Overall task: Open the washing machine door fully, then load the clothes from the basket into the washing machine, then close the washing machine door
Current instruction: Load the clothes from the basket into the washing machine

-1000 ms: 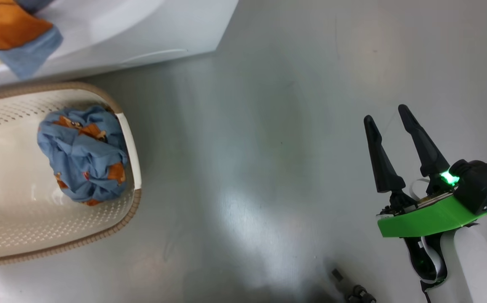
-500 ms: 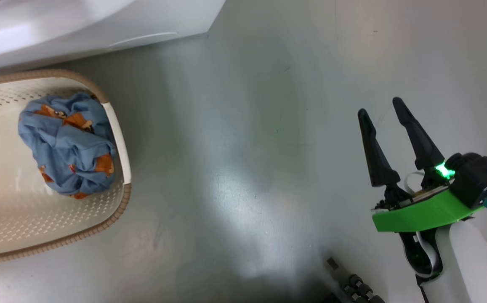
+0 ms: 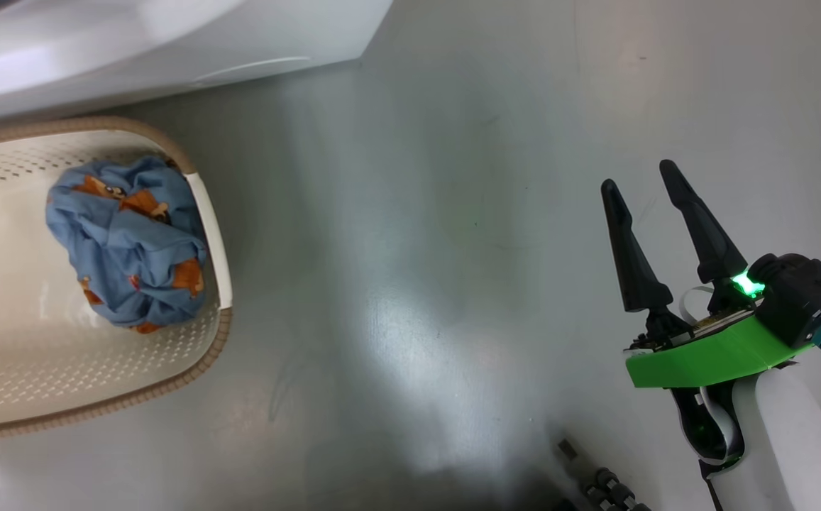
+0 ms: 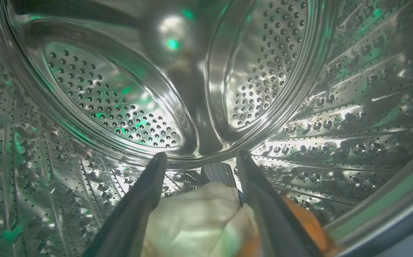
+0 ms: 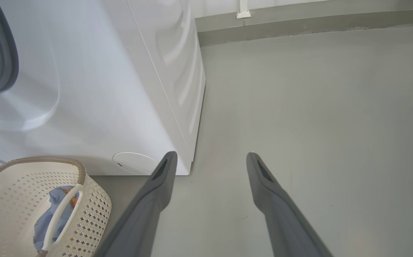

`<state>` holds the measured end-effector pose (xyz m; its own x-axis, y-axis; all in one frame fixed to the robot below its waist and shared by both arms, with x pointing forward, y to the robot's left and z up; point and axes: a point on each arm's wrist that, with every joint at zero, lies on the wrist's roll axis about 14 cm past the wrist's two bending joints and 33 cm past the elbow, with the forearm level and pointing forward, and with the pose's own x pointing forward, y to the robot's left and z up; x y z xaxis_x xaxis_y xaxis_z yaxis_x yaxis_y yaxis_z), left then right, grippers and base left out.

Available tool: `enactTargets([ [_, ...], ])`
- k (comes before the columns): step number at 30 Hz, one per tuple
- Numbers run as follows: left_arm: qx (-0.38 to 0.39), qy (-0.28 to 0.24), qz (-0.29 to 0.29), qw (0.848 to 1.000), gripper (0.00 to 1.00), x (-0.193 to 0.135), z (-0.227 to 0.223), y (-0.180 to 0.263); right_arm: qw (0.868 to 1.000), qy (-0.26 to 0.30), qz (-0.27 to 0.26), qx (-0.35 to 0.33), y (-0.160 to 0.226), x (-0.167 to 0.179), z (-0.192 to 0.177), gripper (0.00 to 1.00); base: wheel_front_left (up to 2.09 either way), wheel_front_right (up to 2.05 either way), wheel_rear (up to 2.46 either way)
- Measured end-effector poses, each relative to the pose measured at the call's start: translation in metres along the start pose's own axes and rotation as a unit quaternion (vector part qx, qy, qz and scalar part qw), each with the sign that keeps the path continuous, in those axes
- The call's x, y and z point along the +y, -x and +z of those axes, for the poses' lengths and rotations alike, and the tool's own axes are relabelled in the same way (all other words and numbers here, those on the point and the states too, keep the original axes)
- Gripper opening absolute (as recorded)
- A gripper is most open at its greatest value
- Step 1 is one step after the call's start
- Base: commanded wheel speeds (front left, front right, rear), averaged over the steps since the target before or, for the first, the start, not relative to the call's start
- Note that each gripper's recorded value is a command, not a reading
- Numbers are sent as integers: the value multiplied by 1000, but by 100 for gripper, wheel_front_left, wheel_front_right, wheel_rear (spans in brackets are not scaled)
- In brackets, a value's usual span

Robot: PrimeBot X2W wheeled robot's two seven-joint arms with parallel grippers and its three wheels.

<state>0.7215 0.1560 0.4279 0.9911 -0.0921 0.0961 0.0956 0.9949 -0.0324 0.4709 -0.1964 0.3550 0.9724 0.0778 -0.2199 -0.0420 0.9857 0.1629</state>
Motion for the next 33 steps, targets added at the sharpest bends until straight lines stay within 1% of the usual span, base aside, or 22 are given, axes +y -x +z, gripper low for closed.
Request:
enactTargets([
  [6,11,6,0,1000,100,-2,2,6,1000,-2,5,-9,-1,4,7,100,0,0,0],
  [12,31,20,-2,999,100,-8,-3,23,1000,-4,11,-23,-1,9,18,100,0,0,0],
  [20,44,24,3,999,100,-6,0,44,999,-5,20,-39,1,16,33,100,0,0,0],
  [33,22,29,13,999,100,-1,40,94,997,-3,35,-66,19,27,61,100,0,0,0],
])
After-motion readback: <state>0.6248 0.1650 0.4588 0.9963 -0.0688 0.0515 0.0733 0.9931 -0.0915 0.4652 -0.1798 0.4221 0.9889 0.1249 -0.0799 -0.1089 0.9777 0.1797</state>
